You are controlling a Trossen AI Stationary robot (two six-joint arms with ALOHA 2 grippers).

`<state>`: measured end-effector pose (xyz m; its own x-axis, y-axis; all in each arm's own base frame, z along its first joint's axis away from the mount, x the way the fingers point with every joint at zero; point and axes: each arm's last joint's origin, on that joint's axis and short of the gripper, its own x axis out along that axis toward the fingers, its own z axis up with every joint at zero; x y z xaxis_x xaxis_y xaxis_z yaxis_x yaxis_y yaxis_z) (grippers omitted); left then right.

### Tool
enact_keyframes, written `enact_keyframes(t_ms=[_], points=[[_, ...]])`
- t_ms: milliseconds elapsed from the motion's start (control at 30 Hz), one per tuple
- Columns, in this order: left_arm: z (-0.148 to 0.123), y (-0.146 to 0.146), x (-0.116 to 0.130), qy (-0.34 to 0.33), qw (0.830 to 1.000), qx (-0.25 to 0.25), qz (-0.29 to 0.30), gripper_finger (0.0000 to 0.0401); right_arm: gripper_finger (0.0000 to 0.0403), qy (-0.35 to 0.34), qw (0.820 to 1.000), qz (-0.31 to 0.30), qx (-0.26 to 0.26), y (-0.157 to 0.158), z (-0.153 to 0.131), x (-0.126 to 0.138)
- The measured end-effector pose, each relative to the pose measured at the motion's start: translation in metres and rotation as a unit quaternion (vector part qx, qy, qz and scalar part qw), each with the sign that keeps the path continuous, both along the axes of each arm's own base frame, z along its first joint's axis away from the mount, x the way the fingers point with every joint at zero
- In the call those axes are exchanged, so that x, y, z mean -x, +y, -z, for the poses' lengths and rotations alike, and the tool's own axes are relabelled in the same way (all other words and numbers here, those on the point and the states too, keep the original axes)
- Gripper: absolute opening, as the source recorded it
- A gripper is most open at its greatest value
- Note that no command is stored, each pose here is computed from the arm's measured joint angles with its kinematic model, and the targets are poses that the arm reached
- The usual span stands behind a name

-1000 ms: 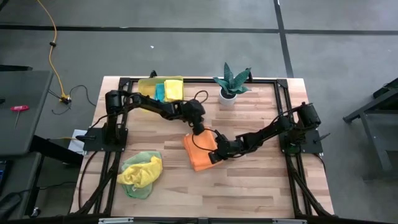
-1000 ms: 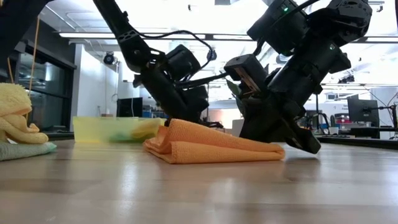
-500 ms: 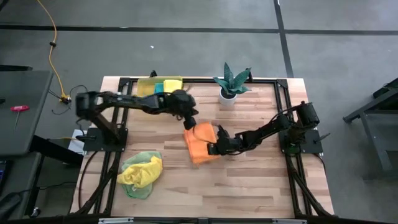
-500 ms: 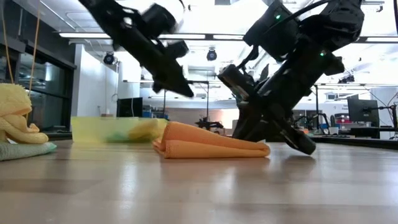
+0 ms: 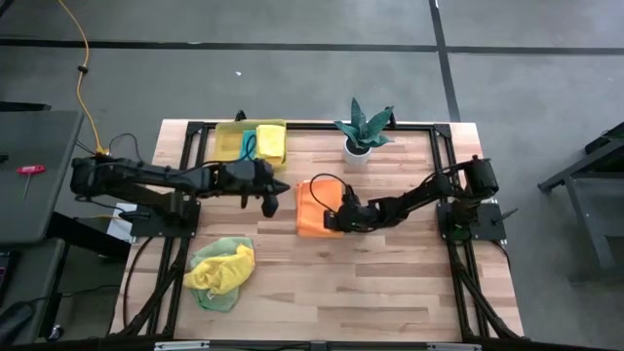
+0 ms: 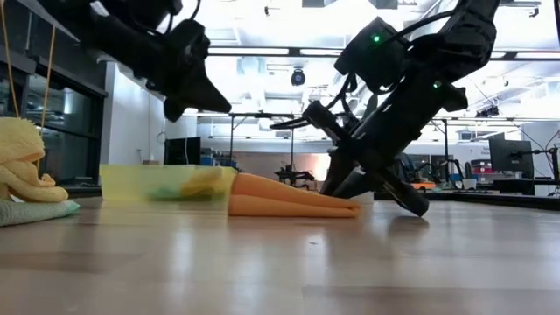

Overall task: Fold microfiber towels
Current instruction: Fold the orange microfiber cloth

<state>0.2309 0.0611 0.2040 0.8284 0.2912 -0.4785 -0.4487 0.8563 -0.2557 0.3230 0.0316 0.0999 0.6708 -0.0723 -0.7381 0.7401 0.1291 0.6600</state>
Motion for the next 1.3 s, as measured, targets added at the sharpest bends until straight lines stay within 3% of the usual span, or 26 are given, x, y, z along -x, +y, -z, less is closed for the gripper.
enact_keyframes(t_ms=[167,467,633,733,833,1067,1167,1300], points=[[0.000,-0.015,-0.003,-0.011,1.000,-0.002,0.008,0.0000,0.0000,-0.007,0.998,-0.038,0.041,0.002,-0.008,0.002],[-0.016,-0.021,0.000,-0.056,0.998,-0.019,0.022,0.0000,0.0000,-0.056,0.978,-0.118,0.165,-0.017,-0.064,0.011],[-0.016,-0.033,-0.003,-0.056,0.994,-0.028,0.095,0.0001,0.0004,-0.044,0.965,-0.181,0.187,-0.020,-0.085,0.026],[-0.008,-0.045,-0.009,-0.041,0.993,-0.028,0.108,0.0010,0.0026,-0.020,0.961,-0.215,0.175,-0.020,-0.094,0.040],[-0.002,-0.057,-0.015,-0.034,0.991,-0.036,0.125,0.0033,0.0070,0.006,0.949,-0.270,0.165,-0.017,-0.097,0.052],[0.016,-0.079,-0.040,0.019,0.982,-0.080,0.171,0.0130,0.0186,0.063,0.900,-0.394,0.177,-0.007,-0.085,0.062],[0.025,-0.086,-0.058,0.050,0.975,-0.113,0.183,0.0176,0.0211,0.064,0.886,-0.420,0.188,-0.007,-0.080,0.059],[0.040,-0.088,-0.074,0.107,0.968,-0.154,0.167,0.0225,0.0217,0.071,0.881,-0.428,0.191,-0.007,-0.075,0.058]])
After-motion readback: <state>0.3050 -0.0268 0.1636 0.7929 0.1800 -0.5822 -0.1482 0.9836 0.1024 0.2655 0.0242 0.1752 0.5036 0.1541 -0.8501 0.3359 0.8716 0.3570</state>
